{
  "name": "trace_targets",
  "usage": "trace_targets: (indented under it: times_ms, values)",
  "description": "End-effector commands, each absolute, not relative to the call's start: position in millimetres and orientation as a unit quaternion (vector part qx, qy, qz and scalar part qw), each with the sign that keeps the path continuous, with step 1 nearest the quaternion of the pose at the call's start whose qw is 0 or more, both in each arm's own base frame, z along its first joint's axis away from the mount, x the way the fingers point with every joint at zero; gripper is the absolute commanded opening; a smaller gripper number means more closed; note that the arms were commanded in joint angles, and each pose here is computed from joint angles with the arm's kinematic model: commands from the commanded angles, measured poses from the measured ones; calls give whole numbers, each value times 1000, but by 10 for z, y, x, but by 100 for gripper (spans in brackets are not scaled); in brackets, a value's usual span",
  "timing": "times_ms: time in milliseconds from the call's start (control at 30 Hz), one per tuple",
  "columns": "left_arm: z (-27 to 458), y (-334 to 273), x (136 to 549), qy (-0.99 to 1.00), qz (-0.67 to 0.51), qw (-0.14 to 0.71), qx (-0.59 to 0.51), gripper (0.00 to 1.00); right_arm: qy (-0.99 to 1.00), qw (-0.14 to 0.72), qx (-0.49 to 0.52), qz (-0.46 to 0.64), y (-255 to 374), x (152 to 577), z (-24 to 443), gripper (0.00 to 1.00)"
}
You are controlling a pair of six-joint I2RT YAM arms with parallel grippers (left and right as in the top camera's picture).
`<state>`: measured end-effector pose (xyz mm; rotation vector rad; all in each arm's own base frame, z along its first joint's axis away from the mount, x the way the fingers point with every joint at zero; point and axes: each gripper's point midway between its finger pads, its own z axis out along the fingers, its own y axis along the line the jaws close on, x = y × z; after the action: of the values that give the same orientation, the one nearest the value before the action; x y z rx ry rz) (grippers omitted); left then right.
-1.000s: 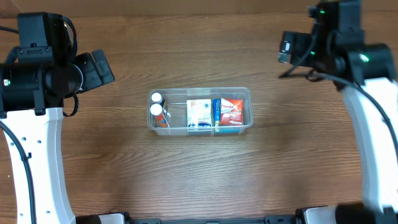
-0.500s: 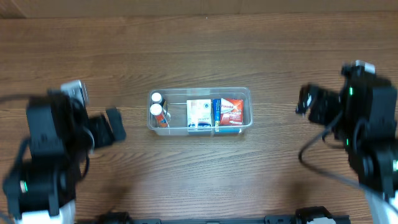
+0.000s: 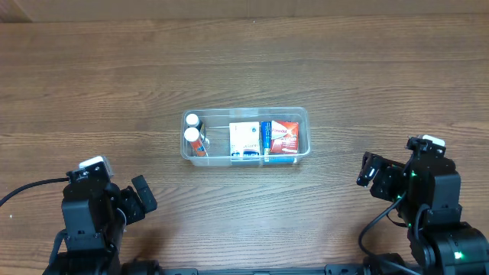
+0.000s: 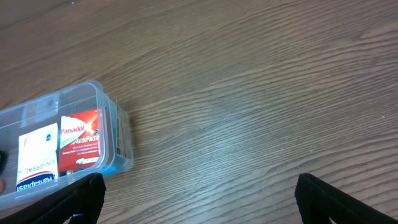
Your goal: Pack container
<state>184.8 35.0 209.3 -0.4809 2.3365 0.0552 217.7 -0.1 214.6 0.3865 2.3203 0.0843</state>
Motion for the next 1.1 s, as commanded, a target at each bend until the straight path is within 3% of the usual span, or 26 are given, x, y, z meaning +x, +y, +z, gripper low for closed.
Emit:
trace_targets:
  times_ms: [0,567,700,833,1067]
  values:
    - [2082,389,1845,907,28,369,-201,100,911,381,158,26,-30,2191,2122,100]
    - [2082,389,1845,907,28,369,-201,100,903,398,159,27,-53,2092,2180,100]
    - [2082,389,1845,907,28,369,-201,100,897,411,156,33,-42,2080,1919,100]
    - [2082,389,1845,907,28,369,-201,100,866,481,107,87,160,2265,1644,100]
    - [2082,389,1845,907,28,369,-201,100,783,609,18,124,368,2403,1676,100]
